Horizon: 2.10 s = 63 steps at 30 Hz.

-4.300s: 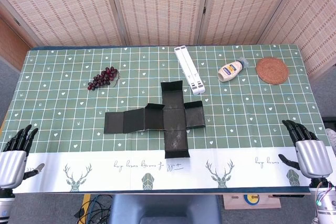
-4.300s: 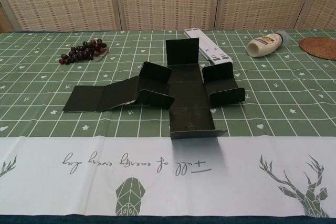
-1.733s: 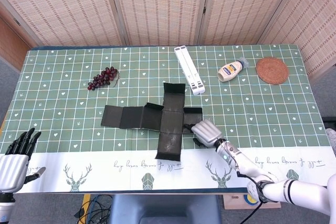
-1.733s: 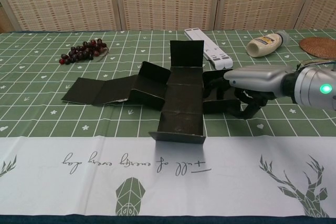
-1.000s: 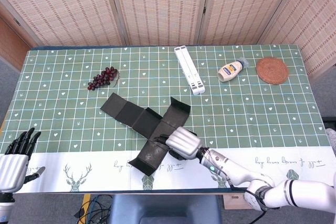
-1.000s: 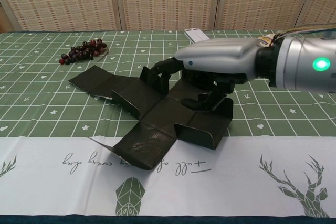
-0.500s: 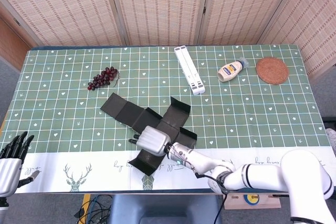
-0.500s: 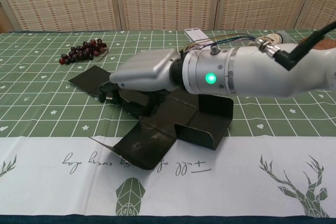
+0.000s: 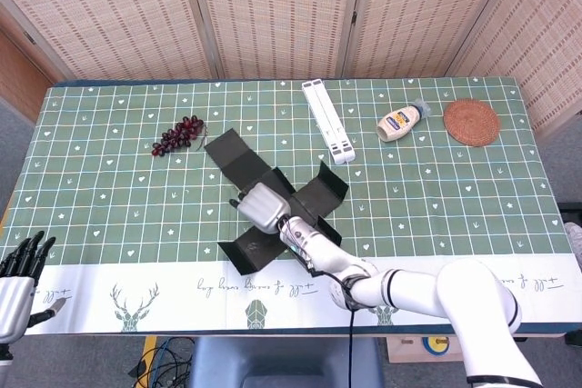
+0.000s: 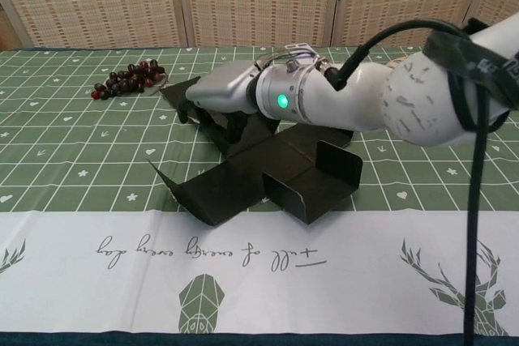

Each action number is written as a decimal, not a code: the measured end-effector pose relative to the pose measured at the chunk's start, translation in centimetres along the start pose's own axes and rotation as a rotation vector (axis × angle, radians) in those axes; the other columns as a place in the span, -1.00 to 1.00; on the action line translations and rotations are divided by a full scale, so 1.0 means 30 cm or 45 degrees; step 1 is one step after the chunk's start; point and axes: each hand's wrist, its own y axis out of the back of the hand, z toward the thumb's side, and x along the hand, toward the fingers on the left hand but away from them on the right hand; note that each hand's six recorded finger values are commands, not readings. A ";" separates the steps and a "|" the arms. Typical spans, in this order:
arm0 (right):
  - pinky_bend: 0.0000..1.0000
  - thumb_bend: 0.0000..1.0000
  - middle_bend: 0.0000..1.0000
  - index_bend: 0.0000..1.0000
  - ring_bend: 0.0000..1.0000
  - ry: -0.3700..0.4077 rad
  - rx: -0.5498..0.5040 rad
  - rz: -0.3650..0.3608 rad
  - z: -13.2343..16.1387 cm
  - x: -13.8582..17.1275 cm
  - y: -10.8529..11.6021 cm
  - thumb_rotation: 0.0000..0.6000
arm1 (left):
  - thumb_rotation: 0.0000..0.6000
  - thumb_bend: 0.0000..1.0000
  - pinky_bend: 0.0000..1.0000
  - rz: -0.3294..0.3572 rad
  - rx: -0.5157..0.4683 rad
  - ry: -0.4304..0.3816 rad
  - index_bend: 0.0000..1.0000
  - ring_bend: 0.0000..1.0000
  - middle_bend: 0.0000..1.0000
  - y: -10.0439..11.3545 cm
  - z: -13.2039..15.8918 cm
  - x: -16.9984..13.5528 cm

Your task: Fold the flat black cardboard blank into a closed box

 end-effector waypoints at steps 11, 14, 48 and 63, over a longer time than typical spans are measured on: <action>0.93 0.24 -0.44 -0.67 0.67 -0.020 -0.182 -0.116 -0.040 0.090 0.089 1.00 | 1.00 -0.80 -0.69 -0.005 -0.007 0.000 -1.00 -0.91 -1.00 -0.008 -0.004 0.001; 0.93 0.25 -0.41 -0.67 0.67 -0.029 -0.210 -0.116 -0.103 0.197 0.073 1.00 | 1.00 -0.80 -0.69 -0.004 -0.008 -0.010 -1.00 -0.91 -1.00 -0.009 0.004 0.005; 0.93 0.34 -0.36 -0.67 0.67 0.137 -0.387 0.071 -0.017 0.511 -0.259 1.00 | 1.00 -0.80 -0.69 -0.009 -0.023 -0.076 -1.00 -0.91 -1.00 -0.019 0.067 0.020; 0.93 -0.51 -0.36 -0.67 0.67 0.293 -0.368 -0.249 0.095 0.453 0.085 1.00 | 1.00 -0.80 -0.69 -0.017 -0.027 -0.077 -1.00 -0.91 -1.00 -0.024 0.061 0.020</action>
